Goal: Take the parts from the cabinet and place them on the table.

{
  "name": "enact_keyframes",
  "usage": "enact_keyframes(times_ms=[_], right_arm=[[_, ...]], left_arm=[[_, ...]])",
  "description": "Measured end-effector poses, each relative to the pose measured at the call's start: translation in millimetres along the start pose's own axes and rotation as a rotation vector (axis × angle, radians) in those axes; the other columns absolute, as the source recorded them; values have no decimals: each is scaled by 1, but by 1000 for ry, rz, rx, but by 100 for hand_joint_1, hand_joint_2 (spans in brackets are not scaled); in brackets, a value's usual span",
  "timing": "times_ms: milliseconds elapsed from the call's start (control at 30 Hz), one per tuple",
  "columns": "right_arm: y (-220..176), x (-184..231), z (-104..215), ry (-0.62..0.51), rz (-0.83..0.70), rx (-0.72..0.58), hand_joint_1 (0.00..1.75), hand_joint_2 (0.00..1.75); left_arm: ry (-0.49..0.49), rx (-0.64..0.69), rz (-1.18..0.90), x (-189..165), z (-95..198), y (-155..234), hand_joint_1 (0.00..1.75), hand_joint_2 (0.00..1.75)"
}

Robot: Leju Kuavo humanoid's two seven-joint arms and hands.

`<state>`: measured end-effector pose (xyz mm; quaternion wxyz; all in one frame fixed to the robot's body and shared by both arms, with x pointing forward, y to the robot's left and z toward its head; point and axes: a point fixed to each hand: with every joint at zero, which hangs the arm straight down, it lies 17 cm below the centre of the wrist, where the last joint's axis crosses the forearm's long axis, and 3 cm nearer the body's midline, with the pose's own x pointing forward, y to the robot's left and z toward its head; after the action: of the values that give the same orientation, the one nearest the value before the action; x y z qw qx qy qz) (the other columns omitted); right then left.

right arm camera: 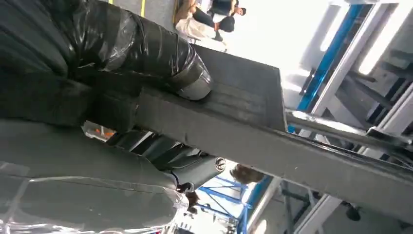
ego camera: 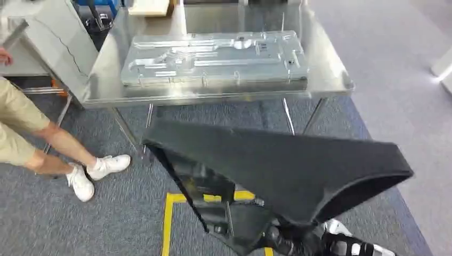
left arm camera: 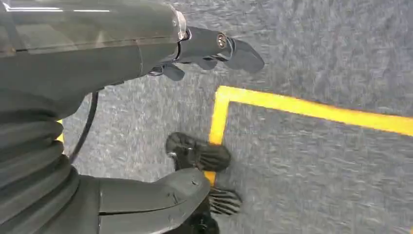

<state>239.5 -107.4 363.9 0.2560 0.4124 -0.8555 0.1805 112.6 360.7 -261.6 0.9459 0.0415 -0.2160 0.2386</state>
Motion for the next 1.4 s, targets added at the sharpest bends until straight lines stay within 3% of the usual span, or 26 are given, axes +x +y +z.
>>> enact_keyframes(times_ms=[400,1400], right_arm=[[2,0,4,-2,19,-5,175,175],[6,22,-2,-80,44,16,175,175]], left_arm=[[34,104,7,-7,1,43,0,175],[9,85,-11,1,1,43,0,175]])
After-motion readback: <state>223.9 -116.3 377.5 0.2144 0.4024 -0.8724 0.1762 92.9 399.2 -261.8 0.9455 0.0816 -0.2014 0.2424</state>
